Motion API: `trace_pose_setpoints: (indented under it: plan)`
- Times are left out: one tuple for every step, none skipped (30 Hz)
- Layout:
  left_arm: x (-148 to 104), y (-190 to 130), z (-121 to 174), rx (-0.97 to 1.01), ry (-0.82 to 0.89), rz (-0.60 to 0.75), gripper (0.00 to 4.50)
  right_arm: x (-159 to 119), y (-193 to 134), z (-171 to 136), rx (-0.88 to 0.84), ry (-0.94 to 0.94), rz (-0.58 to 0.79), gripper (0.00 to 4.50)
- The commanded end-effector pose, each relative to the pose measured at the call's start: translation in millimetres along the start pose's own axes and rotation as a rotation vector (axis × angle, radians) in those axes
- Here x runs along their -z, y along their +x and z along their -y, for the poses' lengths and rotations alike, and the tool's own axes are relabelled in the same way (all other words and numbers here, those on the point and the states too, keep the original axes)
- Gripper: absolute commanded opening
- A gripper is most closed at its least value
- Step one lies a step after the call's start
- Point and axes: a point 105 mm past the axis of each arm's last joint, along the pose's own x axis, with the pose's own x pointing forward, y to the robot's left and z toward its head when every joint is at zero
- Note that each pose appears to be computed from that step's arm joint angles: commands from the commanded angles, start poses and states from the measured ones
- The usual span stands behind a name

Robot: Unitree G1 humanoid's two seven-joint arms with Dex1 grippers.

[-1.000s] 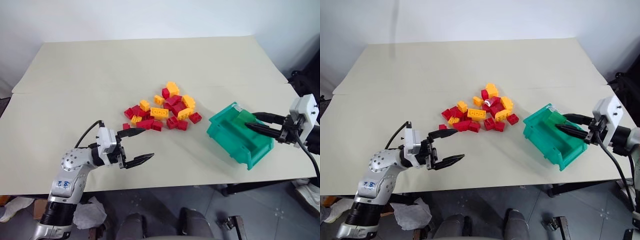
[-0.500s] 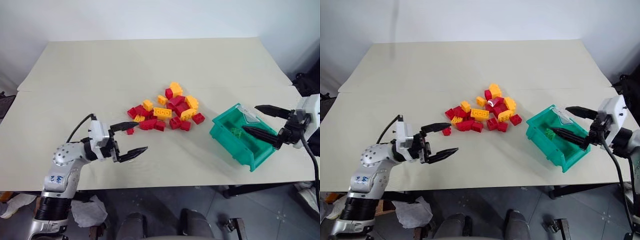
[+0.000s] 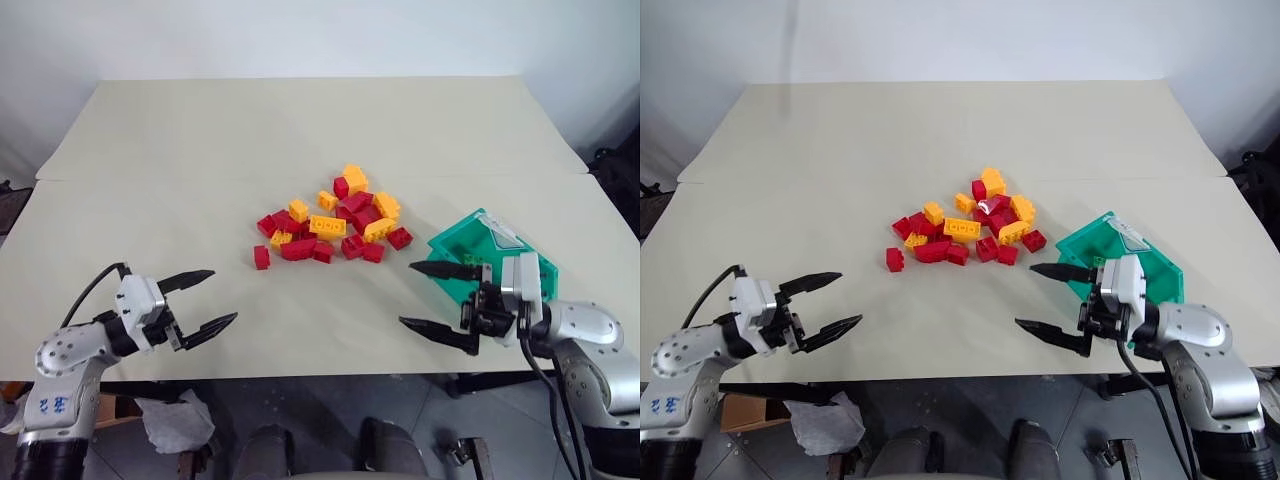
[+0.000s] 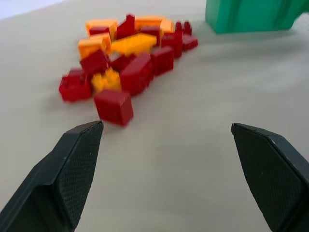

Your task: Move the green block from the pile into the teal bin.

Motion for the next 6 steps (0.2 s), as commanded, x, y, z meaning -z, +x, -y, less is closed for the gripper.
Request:
trace_pose_setpoints:
  plan:
    - [-16.6,-5.9,0.9,-0.049,0.092,0.024,4.50,-6.7,-7.1,1.3,0.019,-0.069,0.023,4.47]
    - [-17.3,-6.8,1.4,-0.059,0.096,0.025,4.50,-6.1,-7.5,1.8,0.022,-0.071,0.024,4.47]
    - [-18.9,-6.9,2.0,-0.072,0.107,0.028,4.50,-6.5,-7.1,2.6,0.028,-0.076,0.030,4.47]
    - [-20.2,-6.3,2.7,-0.077,0.110,0.031,4.50,-6.5,-6.4,2.9,0.031,-0.076,0.035,4.47]
    - [-21.5,-5.5,3.0,-0.083,0.111,0.036,4.50,-6.8,-5.9,3.5,0.039,-0.078,0.042,4.47]
    - [-22.3,-4.9,3.2,-0.087,0.111,0.039,4.50,-6.9,-5.7,3.9,0.045,-0.080,0.046,4.47]
